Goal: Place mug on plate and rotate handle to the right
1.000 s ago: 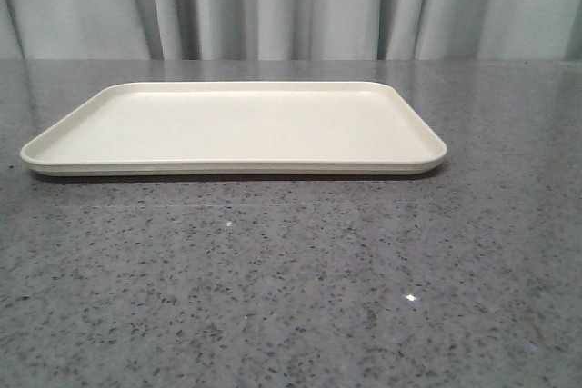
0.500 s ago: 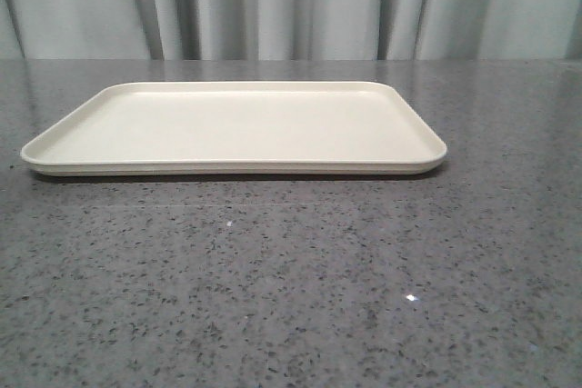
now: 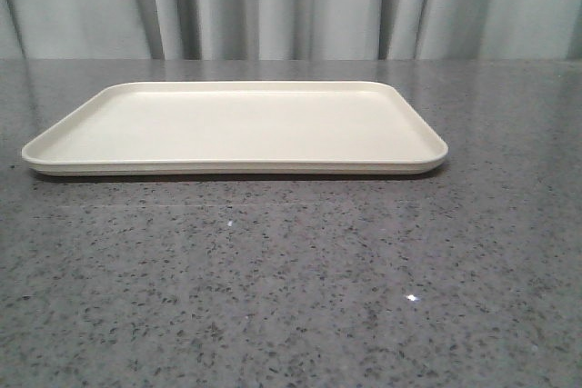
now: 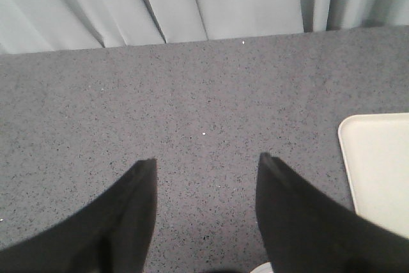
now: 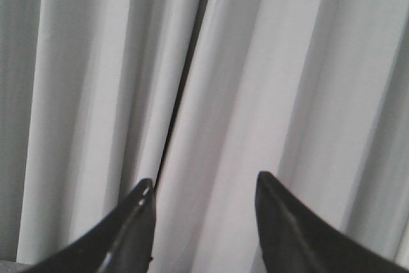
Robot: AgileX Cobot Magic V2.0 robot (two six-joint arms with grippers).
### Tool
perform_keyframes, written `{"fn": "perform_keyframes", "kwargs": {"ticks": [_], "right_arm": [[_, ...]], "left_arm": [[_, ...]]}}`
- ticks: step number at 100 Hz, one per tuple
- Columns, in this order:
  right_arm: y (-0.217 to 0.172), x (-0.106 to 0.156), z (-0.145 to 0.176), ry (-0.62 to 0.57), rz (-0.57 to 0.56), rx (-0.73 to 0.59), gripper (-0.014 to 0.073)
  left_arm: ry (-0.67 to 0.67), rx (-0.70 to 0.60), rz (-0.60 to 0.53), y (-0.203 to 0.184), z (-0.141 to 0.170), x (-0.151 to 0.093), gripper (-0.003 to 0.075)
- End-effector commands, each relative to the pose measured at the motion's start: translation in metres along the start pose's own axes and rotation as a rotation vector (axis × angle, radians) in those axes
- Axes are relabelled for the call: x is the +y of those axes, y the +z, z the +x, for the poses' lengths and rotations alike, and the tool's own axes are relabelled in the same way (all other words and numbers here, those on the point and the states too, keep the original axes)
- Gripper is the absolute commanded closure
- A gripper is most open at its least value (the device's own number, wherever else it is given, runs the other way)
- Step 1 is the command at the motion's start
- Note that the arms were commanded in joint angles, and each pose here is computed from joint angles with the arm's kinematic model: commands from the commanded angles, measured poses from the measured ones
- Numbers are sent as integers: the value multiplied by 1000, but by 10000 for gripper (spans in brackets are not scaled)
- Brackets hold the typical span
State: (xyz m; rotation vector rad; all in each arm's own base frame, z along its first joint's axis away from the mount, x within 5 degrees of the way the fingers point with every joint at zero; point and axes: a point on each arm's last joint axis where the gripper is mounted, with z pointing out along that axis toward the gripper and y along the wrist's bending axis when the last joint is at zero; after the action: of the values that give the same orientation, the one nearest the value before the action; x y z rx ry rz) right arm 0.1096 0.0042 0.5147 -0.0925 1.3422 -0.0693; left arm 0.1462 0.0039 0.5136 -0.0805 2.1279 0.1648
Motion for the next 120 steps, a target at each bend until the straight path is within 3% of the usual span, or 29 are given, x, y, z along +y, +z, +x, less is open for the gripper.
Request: {"fn": "perform_keyframes", "kwargs": {"ticks": [1,87,120], "right_arm": [[-3,-1,-15,-21,5,-87,216],[-2,-1,-13,-21,5,-71,216],[-2,-1,-13,-21,6,-70,217]], "left_arm": [[-3,-38,2,-7,-5,2,367],[24,-35,11,-7,-5,1,367],[37,50,53,26,-10,-13,367]]}}
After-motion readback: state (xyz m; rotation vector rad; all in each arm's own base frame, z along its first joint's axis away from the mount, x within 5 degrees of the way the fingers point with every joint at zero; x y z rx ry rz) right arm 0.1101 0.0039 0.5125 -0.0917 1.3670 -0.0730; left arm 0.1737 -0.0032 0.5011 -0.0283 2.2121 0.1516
